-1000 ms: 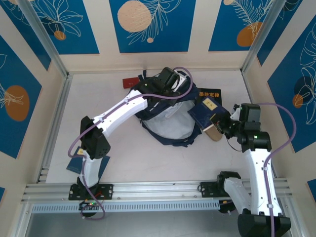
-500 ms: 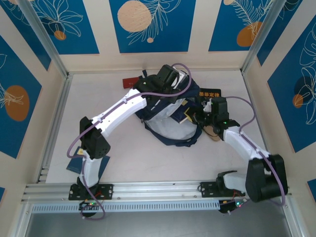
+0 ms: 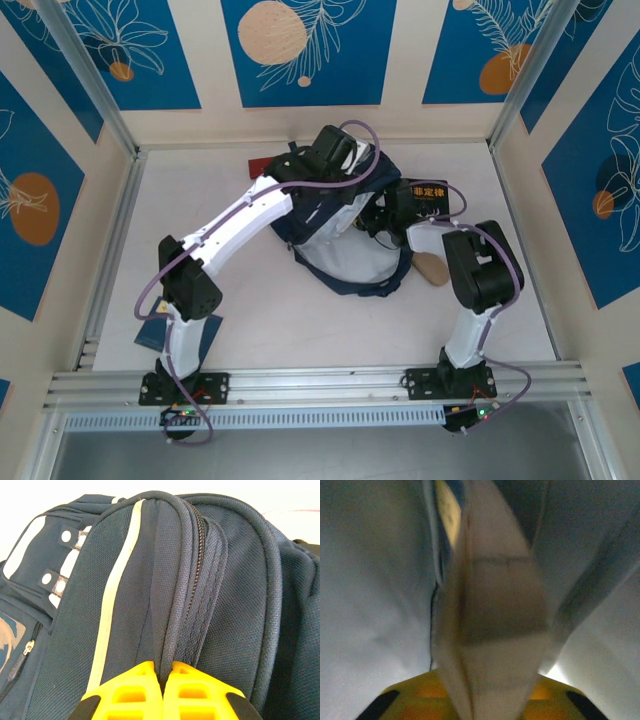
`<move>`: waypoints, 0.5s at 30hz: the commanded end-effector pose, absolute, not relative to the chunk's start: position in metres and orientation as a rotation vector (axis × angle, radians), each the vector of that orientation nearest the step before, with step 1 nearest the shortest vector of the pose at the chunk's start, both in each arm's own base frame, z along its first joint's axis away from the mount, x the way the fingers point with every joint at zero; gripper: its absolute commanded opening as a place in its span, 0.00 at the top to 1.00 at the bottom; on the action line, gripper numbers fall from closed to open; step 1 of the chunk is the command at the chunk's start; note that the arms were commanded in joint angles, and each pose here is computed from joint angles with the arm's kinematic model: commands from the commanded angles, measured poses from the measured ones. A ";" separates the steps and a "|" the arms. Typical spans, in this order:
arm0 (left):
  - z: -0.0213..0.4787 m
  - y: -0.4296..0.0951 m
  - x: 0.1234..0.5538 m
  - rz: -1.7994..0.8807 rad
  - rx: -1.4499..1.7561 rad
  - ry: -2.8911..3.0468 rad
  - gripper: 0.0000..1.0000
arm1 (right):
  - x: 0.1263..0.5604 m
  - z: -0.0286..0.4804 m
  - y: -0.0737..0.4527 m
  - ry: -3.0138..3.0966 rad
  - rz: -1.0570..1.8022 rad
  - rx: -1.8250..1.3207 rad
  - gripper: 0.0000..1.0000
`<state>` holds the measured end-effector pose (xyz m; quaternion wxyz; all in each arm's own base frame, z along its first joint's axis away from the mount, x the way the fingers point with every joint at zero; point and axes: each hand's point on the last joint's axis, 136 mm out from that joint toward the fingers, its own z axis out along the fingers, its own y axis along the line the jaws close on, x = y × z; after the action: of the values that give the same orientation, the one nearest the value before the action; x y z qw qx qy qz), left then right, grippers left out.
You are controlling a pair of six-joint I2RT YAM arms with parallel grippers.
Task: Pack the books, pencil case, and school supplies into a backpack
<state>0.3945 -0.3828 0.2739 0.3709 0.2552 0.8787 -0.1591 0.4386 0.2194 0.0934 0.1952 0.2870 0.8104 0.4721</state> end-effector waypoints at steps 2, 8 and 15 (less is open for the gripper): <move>0.337 -0.383 0.402 -0.545 0.549 2.118 1.00 | 0.448 0.107 0.226 2.228 1.358 0.792 0.54; 0.329 -0.379 0.407 -0.546 0.534 2.145 1.00 | 0.408 0.111 0.208 2.298 1.332 0.776 0.37; 0.309 -0.377 0.408 -0.546 0.534 2.202 1.00 | 0.325 0.101 0.178 2.488 1.187 0.735 0.49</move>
<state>0.3978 -0.3786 0.2728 0.3556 0.2361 0.8855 -0.1837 0.3654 0.1914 0.1156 0.1737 0.2683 0.8308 0.4556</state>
